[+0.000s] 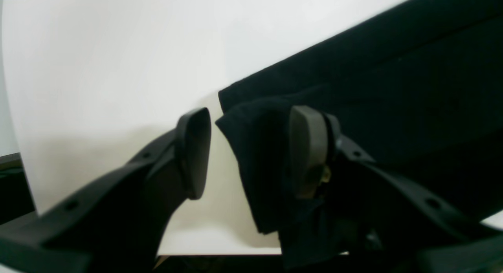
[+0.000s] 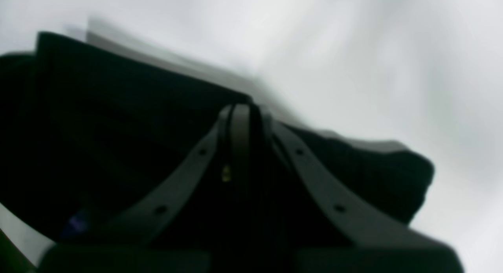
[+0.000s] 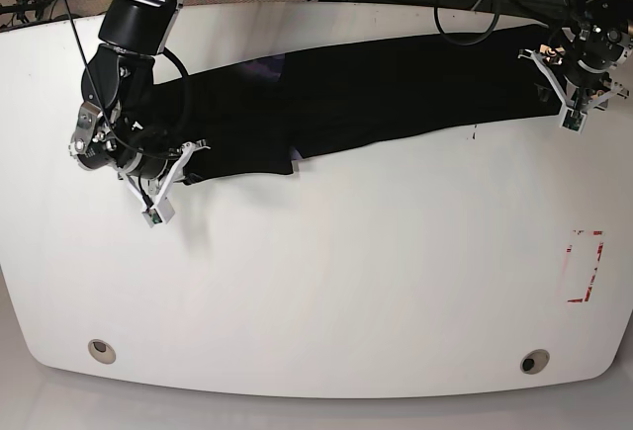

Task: Fold the T-shirt properly
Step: 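Lift the hem and fold it over toward the collar edge with both grippers, then release the folded hem and regrasp the folded strip's ends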

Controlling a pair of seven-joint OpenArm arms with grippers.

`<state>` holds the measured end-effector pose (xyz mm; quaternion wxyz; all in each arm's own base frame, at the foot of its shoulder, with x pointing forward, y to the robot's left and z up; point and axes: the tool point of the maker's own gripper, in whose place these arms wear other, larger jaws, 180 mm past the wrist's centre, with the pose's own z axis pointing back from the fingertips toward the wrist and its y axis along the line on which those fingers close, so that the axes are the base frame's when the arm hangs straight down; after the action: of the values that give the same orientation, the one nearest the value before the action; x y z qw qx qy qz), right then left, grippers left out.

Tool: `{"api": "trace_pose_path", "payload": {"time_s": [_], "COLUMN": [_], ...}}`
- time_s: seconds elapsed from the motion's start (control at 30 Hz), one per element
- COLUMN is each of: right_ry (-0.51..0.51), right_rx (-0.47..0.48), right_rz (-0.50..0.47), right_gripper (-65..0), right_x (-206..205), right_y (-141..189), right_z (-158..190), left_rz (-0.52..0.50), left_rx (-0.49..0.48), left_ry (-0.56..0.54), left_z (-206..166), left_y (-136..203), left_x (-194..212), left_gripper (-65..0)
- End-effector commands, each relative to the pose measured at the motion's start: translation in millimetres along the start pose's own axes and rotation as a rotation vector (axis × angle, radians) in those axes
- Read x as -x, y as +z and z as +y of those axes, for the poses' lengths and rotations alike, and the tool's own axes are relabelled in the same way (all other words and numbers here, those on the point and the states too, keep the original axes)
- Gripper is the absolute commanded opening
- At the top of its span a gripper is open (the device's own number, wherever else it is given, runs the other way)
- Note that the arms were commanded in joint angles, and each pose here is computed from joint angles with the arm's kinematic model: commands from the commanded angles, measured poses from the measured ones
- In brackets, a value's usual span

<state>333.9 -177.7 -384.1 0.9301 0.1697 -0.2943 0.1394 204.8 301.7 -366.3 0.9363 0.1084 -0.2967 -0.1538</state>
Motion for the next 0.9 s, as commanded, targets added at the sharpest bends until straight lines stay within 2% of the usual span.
{"api": "trace_pose_path", "payload": {"time_s": [0.0, 0.1, 0.43, 0.57, 0.73, 0.87], "right_ry": [0.067, 0.130, 0.225, 0.192, 0.108, 0.028], "right_rx": [0.031, 0.068, 0.146, 0.160, 0.194, 0.213], "right_rz": [-0.105, -0.137, -0.056, -0.027, -0.002, 0.027], "right_gripper": [-65.0, -65.0, -65.0, -65.0, -65.0, -63.6], "right_x": [-31.3, -38.1, -4.8, 13.6, 33.2, 50.7], "right_y": [19.9, 37.3, 69.1, 72.9, 77.7, 77.7], "right_z": [3.8, 11.2, 25.4, 19.9, -0.3, -25.3], "left_rz": [-0.002, 0.025, 0.041, 0.038, 0.049, 0.045], "left_rx": [0.019, 0.037, 0.058, 0.058, 0.071, 0.071], "left_ry": [0.004, 0.032, 0.067, 0.063, -0.004, -0.008], "left_z": [-0.5, -2.0, -2.8, -2.7, -0.1, 3.3], "left_y": [-9.3, -18.0, -30.1, -30.2, -32.4, -34.1], "left_x": [-2.5, 7.1, 11.3, 9.9, 6.0, 4.2], "left_gripper": [-35.0, -35.0, -35.0, -35.0, -35.0, -35.0]}}
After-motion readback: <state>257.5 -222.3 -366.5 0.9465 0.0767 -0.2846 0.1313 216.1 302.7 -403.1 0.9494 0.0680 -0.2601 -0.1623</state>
